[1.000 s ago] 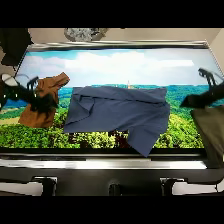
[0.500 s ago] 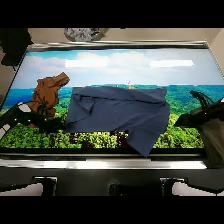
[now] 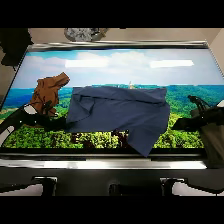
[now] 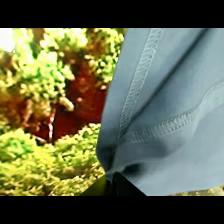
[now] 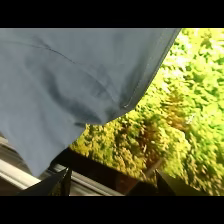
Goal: Fold the shirts.
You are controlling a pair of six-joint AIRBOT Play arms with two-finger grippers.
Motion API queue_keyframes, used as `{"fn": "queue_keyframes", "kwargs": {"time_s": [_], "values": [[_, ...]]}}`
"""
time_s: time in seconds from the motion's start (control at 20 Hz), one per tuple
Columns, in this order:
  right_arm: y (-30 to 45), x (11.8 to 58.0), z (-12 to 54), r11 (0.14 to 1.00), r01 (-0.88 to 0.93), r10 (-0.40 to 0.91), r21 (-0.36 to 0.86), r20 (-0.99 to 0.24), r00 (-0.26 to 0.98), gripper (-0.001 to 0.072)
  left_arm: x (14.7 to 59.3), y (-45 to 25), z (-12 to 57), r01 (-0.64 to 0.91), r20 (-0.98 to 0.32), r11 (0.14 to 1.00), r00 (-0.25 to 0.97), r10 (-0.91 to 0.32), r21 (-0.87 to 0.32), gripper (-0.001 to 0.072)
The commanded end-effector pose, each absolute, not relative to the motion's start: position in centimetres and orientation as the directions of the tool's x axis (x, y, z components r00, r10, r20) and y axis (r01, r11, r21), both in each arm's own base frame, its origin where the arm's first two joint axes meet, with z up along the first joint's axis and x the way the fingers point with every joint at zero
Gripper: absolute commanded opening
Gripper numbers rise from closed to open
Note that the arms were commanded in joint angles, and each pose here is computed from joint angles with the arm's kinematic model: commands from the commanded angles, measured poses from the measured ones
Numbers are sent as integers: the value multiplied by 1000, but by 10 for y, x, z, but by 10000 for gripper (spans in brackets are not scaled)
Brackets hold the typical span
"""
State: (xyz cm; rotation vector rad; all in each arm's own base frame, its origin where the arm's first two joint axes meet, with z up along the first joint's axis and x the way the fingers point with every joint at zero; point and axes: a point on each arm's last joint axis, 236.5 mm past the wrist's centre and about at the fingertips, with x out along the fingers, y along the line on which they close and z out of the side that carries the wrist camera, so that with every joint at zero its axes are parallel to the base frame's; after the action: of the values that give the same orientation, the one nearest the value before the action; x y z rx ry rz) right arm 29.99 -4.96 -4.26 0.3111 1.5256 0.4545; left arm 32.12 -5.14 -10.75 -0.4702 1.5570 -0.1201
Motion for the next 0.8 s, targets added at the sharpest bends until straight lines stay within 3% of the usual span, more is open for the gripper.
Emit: {"fn": "queue_keyframes", "kwargs": {"time_s": [0.0, 0.2, 0.5, 0.55, 0.6, 0.65, 0.75], "values": [[-46, 317, -62, 881, -30, 473, 472, -878, 80, 618, 322, -51, -109, -209, -934, 911, 33, -357, -355, 22], [-37, 342, -75, 842, 35, 528, 539, -834, 158, 593, 319, -53, -106, -199, -932, 912, 22, -361, -358, 21], [-11, 335, -112, 842, 35, 538, 539, -842, 32, 531, 321, -52, -101, -194, -932, 913, 36, -360, -360, 21], [-8, 338, -117, 859, 12, 511, 511, -859, 31, 387, 322, -52, -101, -193, -932, 913, 38, -359, -360, 21], [-4, 341, -114, 864, -4, 504, 504, -864, 28, 153, 324, -52, -97, -186, -932, 913, 39, -361, -362, 21], [-3, 346, -107, 861, -19, 508, 508, -860, 33, 44, 330, -51, -88, -164, -930, 915, 48, -365, -368, 19], [-10, 364, -69, 866, -136, 494, 481, -866, 77, 42, 361, -47, -43, -87, -921, 923, 147, -361, -375, 17]]}}
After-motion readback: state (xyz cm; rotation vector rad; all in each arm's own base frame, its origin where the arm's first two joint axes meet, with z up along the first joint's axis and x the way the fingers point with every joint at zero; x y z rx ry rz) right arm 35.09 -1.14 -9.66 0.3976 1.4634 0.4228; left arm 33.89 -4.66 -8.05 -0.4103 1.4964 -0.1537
